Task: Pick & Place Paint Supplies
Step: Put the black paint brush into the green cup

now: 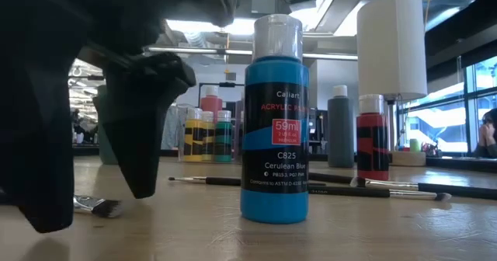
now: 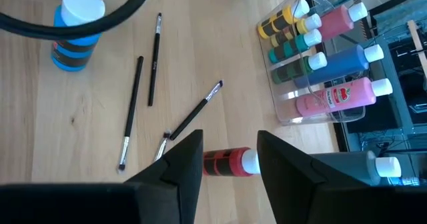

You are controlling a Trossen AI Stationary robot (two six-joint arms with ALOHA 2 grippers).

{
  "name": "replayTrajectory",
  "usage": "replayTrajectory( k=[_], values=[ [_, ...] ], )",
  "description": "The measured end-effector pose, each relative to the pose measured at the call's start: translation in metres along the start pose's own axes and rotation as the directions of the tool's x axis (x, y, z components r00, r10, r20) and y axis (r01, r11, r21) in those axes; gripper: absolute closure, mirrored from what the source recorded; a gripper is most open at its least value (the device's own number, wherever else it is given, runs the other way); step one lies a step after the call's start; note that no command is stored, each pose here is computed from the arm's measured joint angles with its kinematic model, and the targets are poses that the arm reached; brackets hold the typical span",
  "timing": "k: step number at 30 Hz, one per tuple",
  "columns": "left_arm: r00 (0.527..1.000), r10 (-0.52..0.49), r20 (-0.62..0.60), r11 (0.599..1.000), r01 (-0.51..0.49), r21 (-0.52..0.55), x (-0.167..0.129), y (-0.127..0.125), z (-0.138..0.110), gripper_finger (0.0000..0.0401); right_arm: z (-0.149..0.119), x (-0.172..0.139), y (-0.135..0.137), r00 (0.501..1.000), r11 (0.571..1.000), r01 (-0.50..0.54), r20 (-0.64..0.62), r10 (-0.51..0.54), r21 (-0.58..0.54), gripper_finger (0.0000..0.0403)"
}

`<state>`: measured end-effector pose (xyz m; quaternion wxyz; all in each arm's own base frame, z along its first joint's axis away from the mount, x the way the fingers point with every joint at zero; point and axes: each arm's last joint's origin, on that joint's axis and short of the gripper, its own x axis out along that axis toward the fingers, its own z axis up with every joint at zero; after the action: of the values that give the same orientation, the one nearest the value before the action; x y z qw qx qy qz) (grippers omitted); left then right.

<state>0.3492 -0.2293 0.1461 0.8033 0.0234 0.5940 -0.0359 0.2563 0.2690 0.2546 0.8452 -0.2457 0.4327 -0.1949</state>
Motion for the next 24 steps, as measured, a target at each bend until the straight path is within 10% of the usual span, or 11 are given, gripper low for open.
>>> replayTrajectory(
  k=[24],
  values=[
    [0.994,-0.053,-0.092,0.995,0.044,-0.094,0.015,0.014,0.002,0.0190,0.000,0.000,0.000,1.000,1.000,-0.003,-0.002,0.003,0.001,0.0259]
  ],
)
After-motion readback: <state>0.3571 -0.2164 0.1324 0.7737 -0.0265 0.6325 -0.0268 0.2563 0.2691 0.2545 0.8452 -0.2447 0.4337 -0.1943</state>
